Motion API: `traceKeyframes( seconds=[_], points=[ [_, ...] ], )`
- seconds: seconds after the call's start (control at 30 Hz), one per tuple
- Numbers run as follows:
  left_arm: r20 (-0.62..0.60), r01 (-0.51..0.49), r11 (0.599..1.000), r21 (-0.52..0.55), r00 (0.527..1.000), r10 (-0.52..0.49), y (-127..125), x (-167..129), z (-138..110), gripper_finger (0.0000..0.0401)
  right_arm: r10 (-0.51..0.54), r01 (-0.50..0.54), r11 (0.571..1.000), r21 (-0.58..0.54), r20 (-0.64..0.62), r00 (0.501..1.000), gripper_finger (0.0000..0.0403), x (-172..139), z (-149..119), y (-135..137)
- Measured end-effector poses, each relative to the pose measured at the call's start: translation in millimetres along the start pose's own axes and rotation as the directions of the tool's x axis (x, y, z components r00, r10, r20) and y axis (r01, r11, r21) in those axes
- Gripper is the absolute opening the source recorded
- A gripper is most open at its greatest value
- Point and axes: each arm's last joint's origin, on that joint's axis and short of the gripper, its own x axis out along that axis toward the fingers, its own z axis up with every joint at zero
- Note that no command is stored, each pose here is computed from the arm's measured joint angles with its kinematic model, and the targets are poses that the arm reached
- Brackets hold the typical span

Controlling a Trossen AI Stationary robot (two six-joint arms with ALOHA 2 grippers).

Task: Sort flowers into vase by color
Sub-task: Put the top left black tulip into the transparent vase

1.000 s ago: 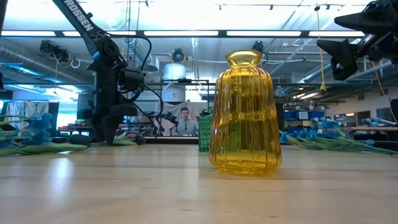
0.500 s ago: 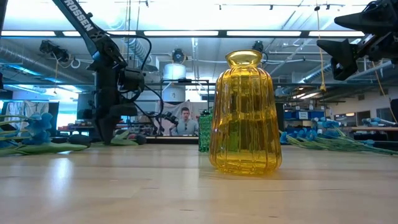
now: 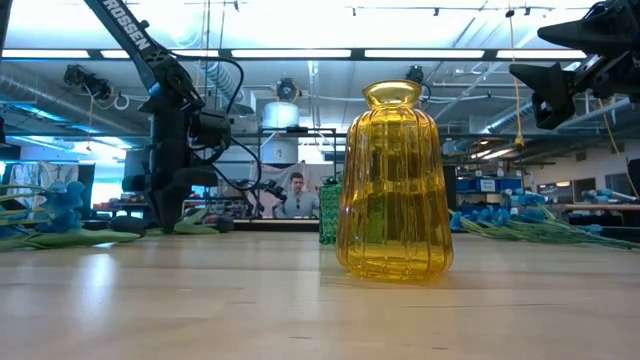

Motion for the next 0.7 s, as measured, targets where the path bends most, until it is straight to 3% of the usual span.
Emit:
traceKeyframes(
  seconds=[0.37,0.7],
  points=[
    [-0.019,0.067,0.998,-0.018,0.998,-0.067,-2.1,-1.0,0.0,0.0024,0.0,0.0,1.0,0.0,0.0,1.0,0.0249,0.0,0.1,0.0],
    [0.037,0.123,0.992,-0.013,0.992,-0.123,-8.2,-19.2,16.8,0.0024,0.0,0.0,1.0,0.0,0.0,1.0,0.0249,0.0,0.1,0.0]
  ],
)
